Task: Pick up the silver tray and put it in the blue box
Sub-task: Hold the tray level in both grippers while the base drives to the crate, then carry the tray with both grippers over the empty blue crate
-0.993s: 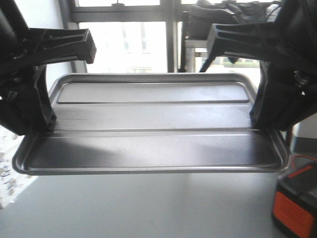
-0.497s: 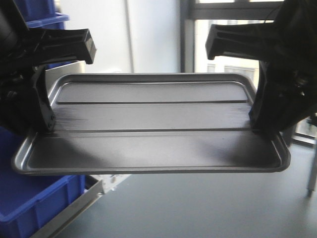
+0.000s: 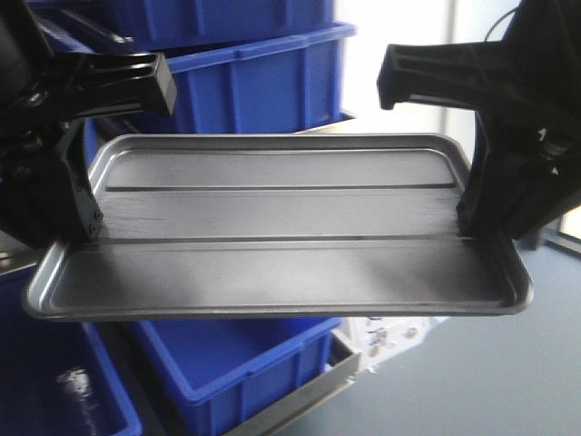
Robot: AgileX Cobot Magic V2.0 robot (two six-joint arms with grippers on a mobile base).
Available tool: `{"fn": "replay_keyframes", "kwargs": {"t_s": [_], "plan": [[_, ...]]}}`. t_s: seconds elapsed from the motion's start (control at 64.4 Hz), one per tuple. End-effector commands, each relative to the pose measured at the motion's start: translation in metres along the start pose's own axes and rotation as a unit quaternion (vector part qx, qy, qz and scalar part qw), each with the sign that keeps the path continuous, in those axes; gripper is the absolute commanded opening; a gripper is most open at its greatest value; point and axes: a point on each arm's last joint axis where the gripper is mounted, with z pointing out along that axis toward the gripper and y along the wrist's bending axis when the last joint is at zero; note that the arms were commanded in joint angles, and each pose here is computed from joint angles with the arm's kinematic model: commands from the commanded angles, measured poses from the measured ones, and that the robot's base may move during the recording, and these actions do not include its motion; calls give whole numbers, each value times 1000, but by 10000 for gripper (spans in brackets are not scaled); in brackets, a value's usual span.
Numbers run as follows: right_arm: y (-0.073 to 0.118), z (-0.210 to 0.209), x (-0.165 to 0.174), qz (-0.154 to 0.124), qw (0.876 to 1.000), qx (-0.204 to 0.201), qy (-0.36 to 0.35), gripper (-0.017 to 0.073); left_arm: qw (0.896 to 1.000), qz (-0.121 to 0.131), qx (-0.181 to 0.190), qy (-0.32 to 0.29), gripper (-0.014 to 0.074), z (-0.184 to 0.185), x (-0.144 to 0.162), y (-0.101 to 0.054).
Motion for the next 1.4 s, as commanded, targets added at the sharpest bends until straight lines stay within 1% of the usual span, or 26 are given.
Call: {"fn": "replay_keyframes", "kwargs": {"t_s": [0.0, 1.381], "plan": [[2, -12, -10, -9, 999, -17, -37, 57, 1000, 0, 12, -27, -9, -13, -7, -1], [2, -12, -10, -9, 999, -17, -37, 57, 1000, 0, 12, -27, -9, -13, -7, -1]]}}
